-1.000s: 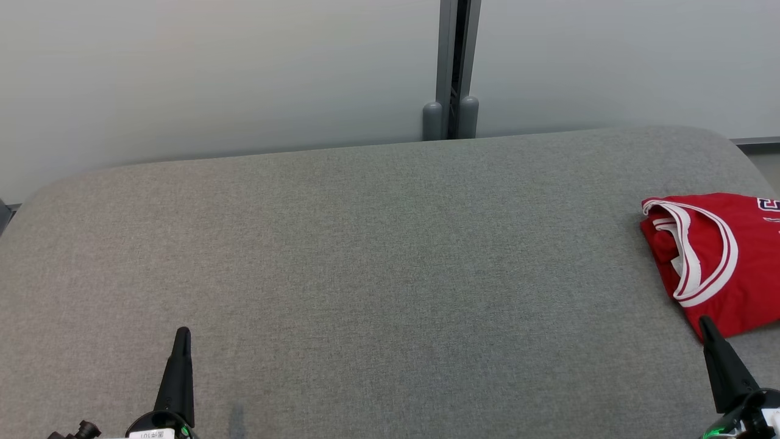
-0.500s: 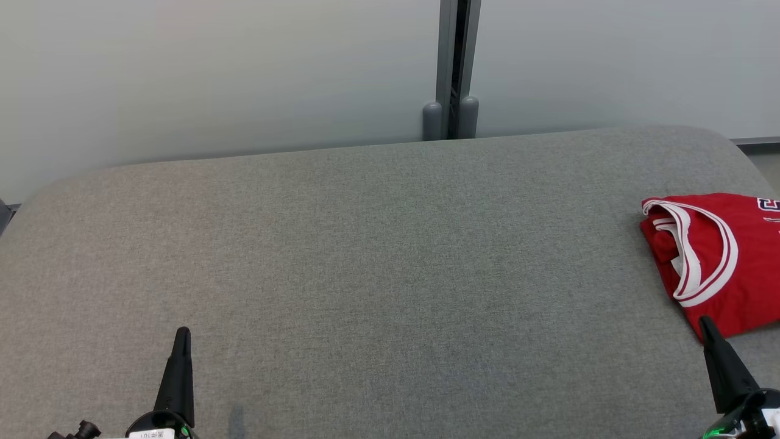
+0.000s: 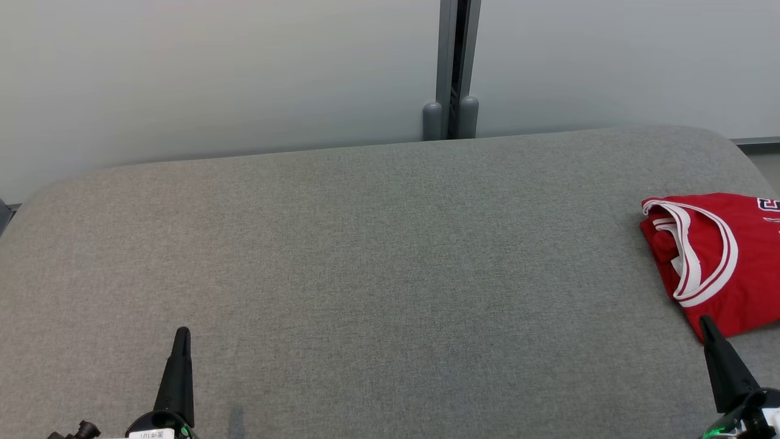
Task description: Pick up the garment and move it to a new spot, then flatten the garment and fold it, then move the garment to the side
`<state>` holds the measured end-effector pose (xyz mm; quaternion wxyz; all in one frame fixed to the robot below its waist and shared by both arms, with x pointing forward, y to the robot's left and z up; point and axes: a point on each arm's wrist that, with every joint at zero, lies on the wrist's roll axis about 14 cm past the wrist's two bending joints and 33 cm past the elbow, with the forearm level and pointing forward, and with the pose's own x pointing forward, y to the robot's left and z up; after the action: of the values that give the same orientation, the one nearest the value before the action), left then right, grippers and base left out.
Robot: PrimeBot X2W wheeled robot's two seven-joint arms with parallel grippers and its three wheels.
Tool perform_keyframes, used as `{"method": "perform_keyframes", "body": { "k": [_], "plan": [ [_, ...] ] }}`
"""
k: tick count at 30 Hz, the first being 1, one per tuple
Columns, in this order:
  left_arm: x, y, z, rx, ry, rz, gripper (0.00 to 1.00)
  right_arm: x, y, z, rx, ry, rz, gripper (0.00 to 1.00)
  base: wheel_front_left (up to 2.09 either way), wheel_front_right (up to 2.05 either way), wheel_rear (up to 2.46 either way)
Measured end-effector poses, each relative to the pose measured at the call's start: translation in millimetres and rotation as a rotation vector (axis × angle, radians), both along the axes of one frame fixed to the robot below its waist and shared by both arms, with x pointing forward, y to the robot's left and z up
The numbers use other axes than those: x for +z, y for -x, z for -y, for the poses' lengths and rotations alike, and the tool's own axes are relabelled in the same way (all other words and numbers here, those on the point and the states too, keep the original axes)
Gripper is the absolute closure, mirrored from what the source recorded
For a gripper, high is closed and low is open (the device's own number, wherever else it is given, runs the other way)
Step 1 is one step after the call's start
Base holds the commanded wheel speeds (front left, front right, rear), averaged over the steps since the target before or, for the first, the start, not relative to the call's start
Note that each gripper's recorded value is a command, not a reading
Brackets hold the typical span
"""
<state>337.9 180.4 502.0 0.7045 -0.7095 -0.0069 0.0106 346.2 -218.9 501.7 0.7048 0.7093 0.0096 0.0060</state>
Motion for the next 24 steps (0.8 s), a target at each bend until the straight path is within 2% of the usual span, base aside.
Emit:
{"method": "perform_keyframes", "body": {
  "k": [24],
  "plan": [
    [0.0,0.0,0.2,-0.001,0.0,0.0,1.0,-0.1,0.1,0.4,-0.001,0.002,-0.001,1.0,0.0,0.0,0.0]
  ]
}}
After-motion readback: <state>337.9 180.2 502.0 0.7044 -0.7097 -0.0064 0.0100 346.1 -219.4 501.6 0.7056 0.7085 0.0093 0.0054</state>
